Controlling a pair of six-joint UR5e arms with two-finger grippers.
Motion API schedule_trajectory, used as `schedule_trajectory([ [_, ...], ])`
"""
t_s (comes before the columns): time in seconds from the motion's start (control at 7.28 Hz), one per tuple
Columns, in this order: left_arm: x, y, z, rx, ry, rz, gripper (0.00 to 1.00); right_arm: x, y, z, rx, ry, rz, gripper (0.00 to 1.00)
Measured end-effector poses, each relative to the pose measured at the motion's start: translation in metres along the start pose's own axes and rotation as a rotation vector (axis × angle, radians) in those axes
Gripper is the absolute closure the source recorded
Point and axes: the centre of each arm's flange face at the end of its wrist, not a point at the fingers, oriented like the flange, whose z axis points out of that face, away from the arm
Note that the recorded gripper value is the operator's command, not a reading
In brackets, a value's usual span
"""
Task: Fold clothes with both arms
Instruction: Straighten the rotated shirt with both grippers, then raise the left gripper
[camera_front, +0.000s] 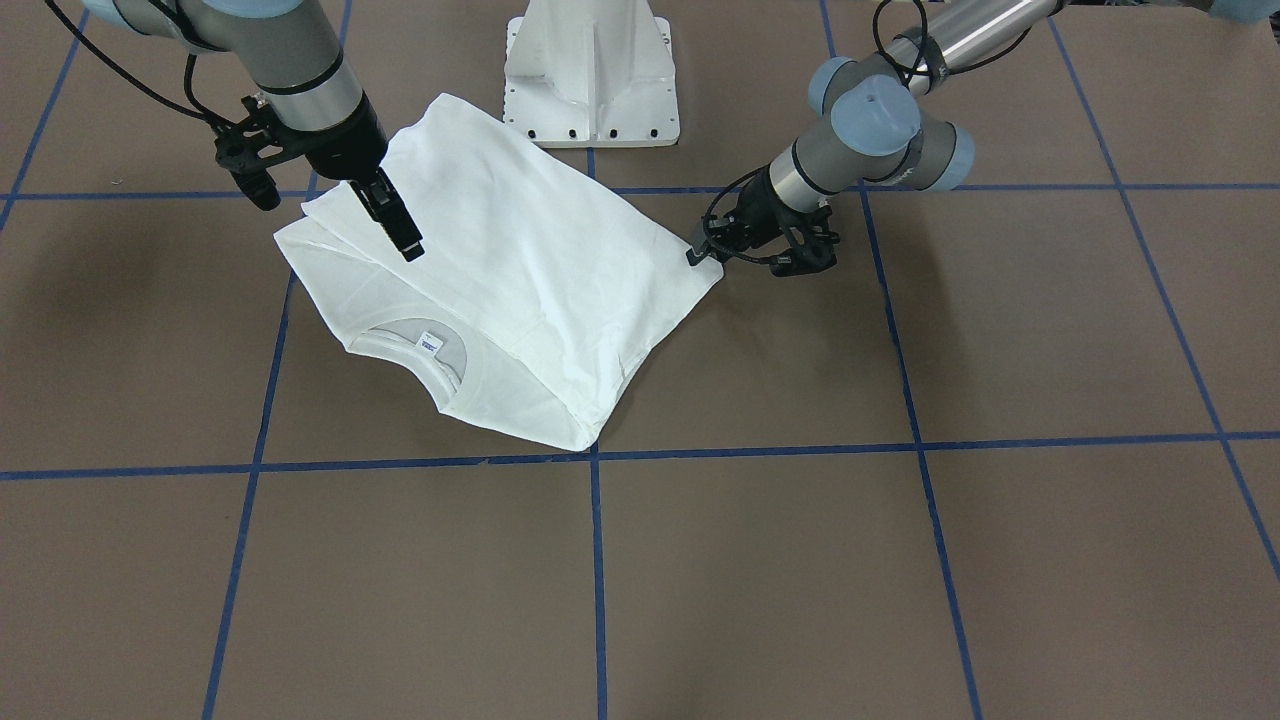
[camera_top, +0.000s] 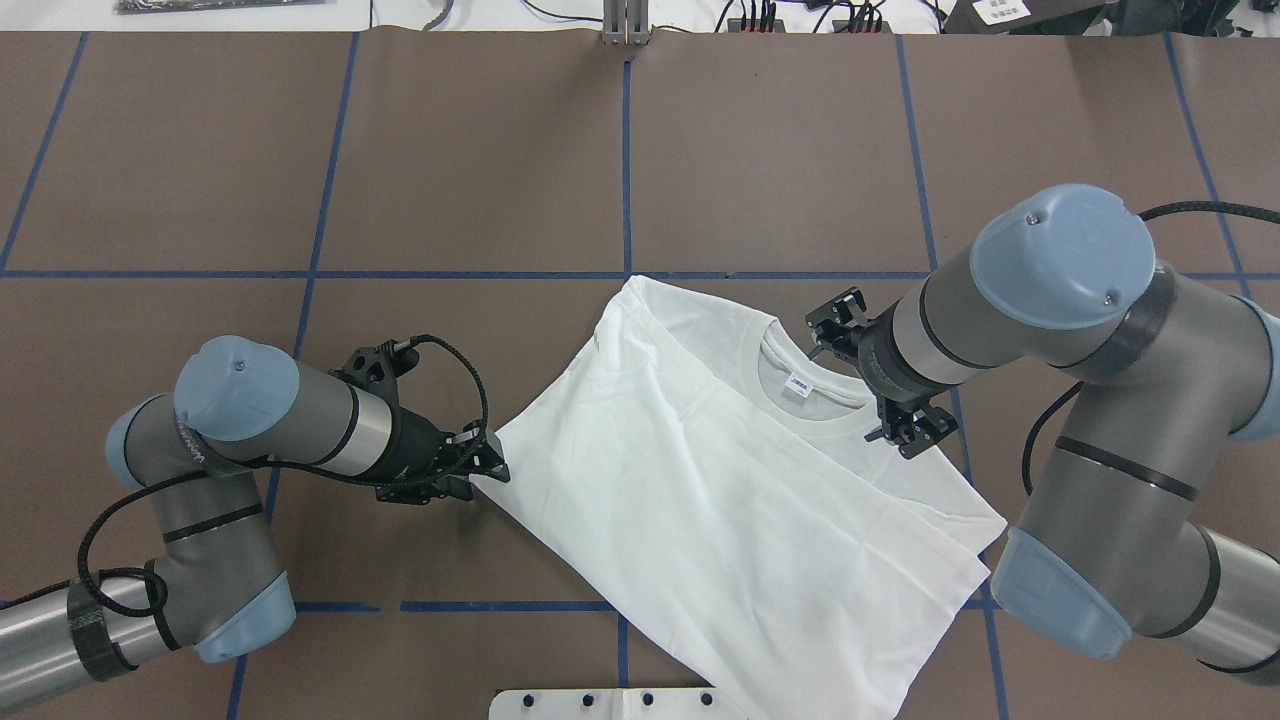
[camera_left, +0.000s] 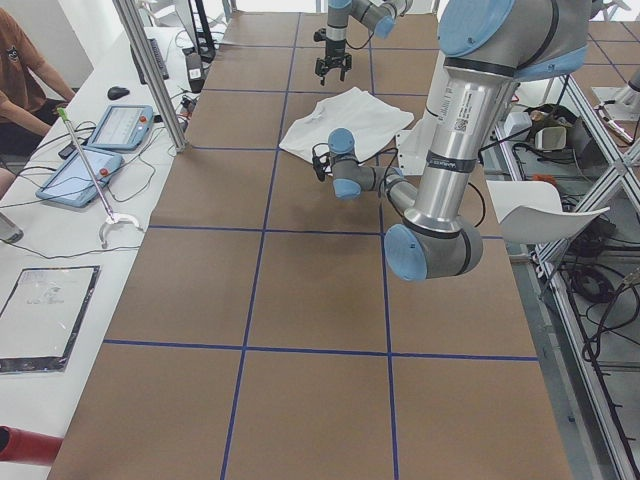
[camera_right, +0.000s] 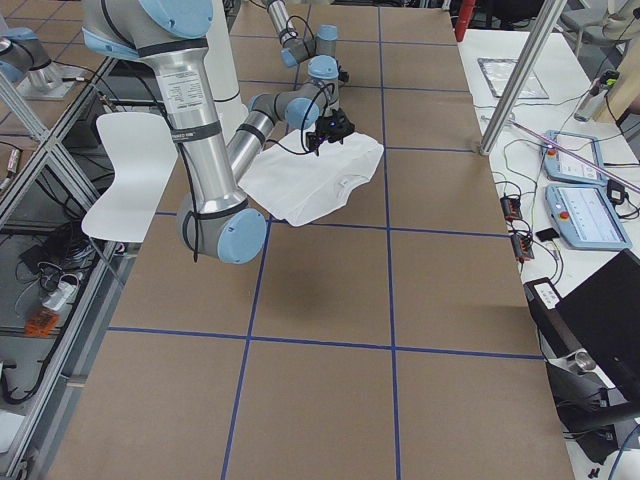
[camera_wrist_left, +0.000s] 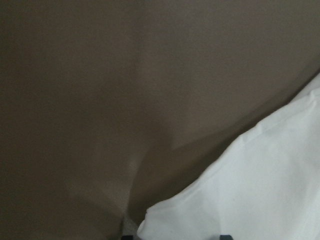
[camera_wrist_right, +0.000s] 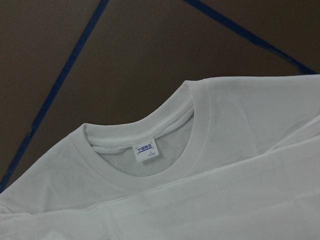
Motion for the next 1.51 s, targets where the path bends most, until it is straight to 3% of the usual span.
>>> schedule_trajectory([
  [0.27,0.0,-0.007,-0.005,0.014,0.005,0.003,1.0,0.0,-0.001,-0.001,0.001,-0.001,0.001,0.0],
  [0.69,0.004,-0.062,-0.045,0.115,0.029,0.072,1.0,-0.001,0.0,-0.001,-0.001,-0.004,0.001,0.0],
  [0.96,0.015,-0.143,-0.081,0.24,0.023,0.151,1.0,-0.001,0.0,-0.002,-0.002,-0.006,0.0,0.0],
  [1.24,0.06,-0.227,-0.085,0.326,0.01,0.147,1.0,-0.004,0.001,-0.002,0.014,-0.023,-0.002,0.0],
  [1.37,0.081,-0.264,-0.079,0.362,0.0,0.152,0.58,-0.008,0.001,-0.001,0.042,-0.046,-0.006,0.0],
  [1.51,0.091,-0.288,-0.075,0.397,-0.01,0.153,0.53,-0.012,0.002,0.003,0.063,-0.068,-0.012,0.0],
])
